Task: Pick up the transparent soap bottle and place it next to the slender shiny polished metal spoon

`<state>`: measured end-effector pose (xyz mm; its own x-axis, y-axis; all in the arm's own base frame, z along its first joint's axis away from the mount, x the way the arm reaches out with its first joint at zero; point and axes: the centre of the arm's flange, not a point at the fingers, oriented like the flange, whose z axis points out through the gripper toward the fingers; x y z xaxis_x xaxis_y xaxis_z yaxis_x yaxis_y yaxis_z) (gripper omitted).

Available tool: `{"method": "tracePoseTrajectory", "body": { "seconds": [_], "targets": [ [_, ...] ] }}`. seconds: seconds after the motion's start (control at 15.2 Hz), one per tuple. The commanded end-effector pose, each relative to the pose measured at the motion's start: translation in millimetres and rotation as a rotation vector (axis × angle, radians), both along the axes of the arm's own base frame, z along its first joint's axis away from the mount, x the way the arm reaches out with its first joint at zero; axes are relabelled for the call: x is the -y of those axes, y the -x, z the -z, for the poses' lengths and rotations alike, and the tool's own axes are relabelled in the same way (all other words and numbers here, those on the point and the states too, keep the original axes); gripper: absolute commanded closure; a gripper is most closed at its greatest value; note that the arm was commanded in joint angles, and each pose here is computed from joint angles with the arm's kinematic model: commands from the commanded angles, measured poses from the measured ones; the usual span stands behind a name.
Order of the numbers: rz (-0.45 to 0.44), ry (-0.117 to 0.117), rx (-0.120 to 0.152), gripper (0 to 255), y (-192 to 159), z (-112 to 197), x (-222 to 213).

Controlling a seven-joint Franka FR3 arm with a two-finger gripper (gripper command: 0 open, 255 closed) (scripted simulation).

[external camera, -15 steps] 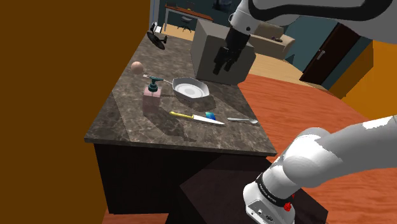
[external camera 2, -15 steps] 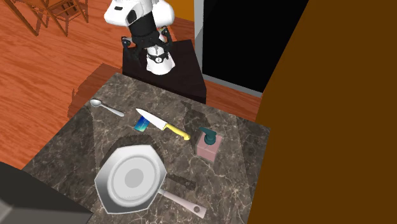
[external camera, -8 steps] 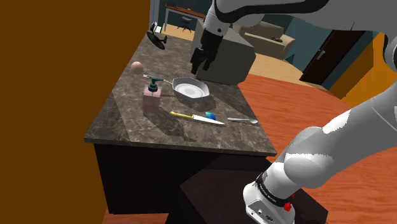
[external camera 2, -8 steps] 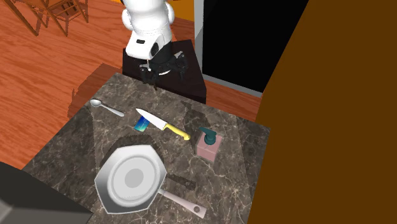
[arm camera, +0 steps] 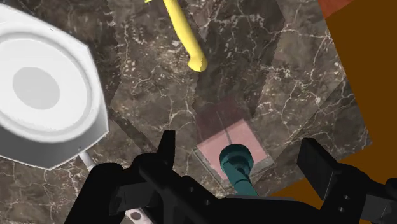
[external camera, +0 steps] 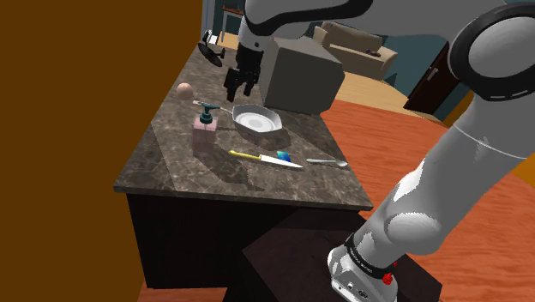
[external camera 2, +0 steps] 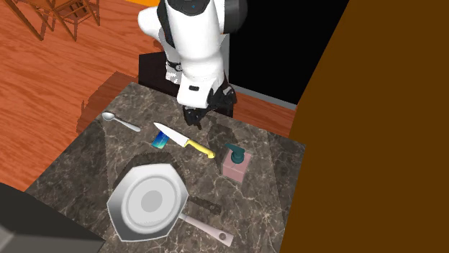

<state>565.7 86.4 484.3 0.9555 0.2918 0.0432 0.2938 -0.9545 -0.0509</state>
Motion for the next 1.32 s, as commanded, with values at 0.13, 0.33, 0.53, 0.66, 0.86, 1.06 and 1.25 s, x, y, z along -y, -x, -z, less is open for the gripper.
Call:
{"method": "tracePoseTrajectory", "body": {
  "seconds": [0.13,0.33,0.53,0.66,0.86,1.06,1.25],
  "targets": [
    [-0.037,-0.001,-0.013,0,-44.2,23.7,-27.0],
    [-0.064,-0.002,-0.023,0,-74.9,40.3,-48.4],
    [-0.079,-0.002,-0.028,0,-90.2,54.1,-59.9],
    [-0.079,-0.002,-0.028,0,-90.0,64.6,-60.6],
    [-0.079,-0.002,-0.028,0,-90.0,80.4,-61.6],
    [-0.079,-0.002,-0.028,0,-90.0,88.7,-62.1],
    [-0.079,-0.002,-0.028,0,-90.0,88.7,-62.1]
  ]
}}
